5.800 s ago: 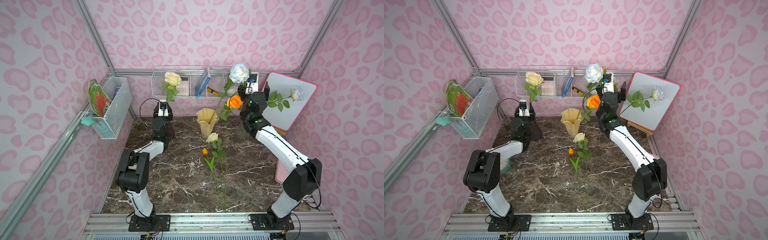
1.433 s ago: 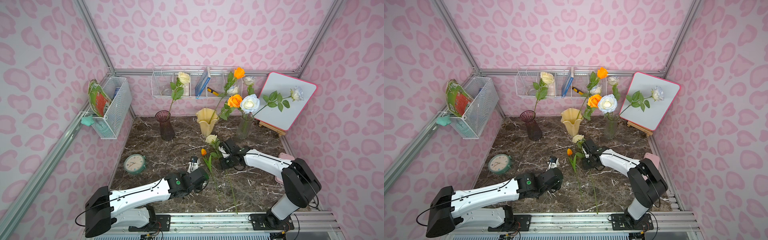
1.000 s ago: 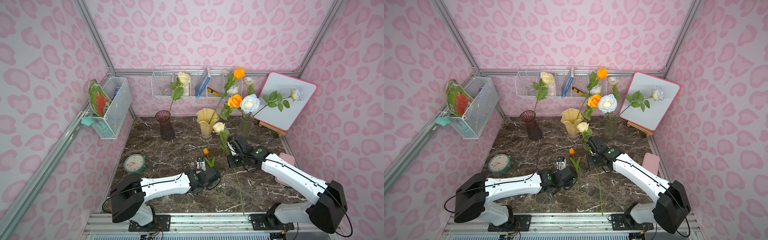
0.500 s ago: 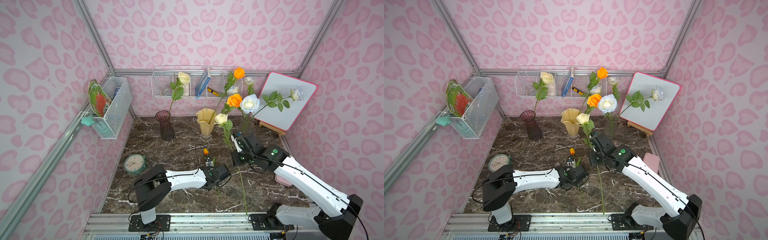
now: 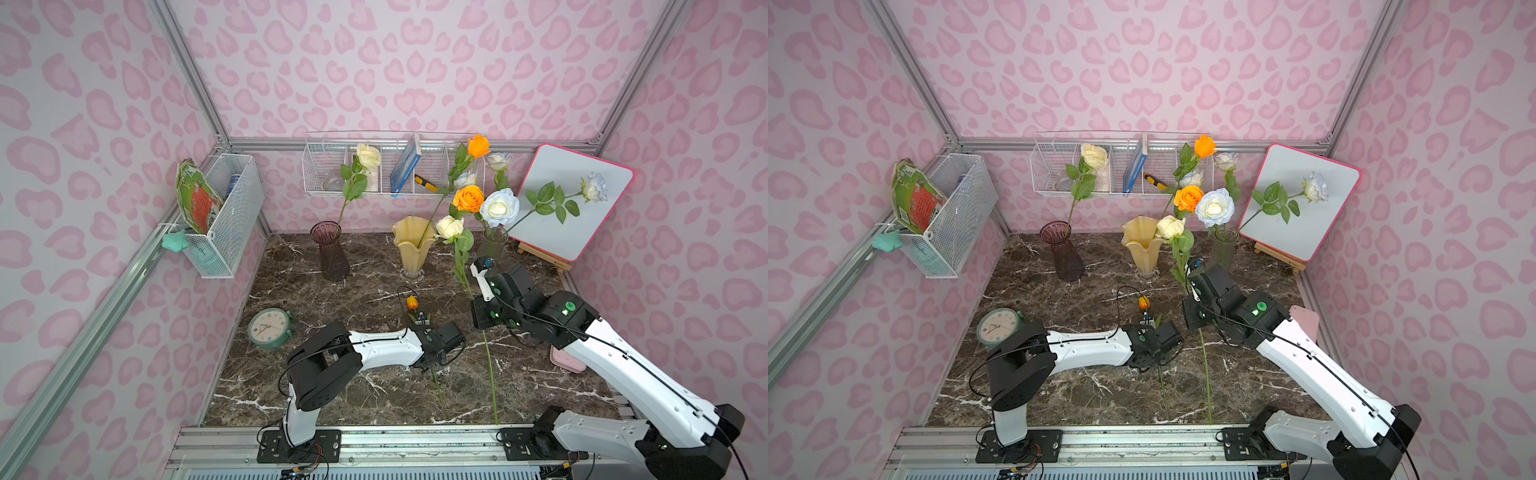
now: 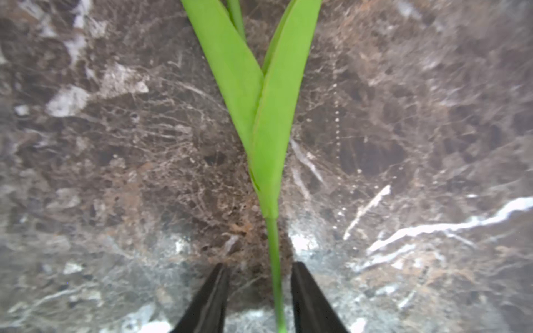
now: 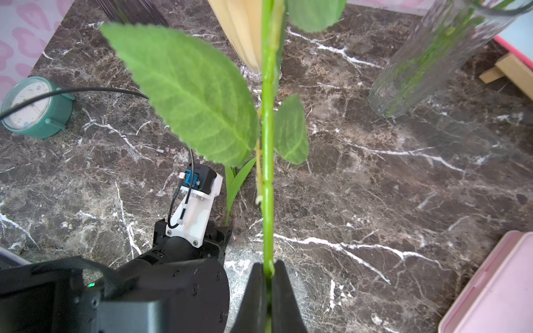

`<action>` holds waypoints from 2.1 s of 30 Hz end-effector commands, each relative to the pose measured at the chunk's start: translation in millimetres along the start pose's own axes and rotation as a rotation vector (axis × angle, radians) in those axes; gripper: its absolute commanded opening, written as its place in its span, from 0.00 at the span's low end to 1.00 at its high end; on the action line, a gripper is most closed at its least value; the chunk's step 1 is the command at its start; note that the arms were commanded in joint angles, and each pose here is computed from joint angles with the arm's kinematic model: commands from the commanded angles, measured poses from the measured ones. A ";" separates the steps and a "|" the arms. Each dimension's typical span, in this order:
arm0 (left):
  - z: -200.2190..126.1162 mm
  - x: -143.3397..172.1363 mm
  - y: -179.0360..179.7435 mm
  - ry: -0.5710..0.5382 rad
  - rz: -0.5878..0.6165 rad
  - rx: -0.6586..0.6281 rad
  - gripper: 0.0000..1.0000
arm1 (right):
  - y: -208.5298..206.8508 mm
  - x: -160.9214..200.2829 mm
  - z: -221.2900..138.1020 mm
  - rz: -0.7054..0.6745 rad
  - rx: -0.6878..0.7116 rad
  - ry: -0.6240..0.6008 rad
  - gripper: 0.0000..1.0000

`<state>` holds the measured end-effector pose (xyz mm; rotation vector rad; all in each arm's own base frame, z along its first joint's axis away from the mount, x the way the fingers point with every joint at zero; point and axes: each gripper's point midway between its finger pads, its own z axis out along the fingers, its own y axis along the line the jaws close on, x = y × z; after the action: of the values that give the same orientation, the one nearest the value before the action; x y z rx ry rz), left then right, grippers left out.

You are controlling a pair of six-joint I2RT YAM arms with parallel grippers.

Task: Arrange the flowers in different vases according to their colors
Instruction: Pick up the flower at the center of the board, then insert the flower into the vase.

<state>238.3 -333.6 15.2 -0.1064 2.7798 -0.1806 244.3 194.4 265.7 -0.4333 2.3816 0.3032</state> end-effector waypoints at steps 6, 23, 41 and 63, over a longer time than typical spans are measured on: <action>25.4 24.5 9.0 0.123 0.038 -0.040 0.00 | 15.5 -30.2 -22.2 -0.031 -0.086 -0.112 0.00; -89.9 -44.3 -12.5 -0.228 0.287 0.054 0.00 | 42.3 -139.7 -97.7 -0.116 -0.174 -0.533 0.00; -297.3 -187.2 1.5 -1.010 0.457 0.002 0.00 | 61.0 -222.5 -177.7 -0.175 -0.212 -0.899 0.00; -346.2 -369.4 -6.9 -1.507 0.337 0.059 0.00 | 50.9 -253.6 -163.2 -0.181 -0.101 -0.948 0.00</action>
<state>457.6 -264.6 447.7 0.2138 1.3301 0.0313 305.5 250.2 547.8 -0.4544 1.4467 0.4333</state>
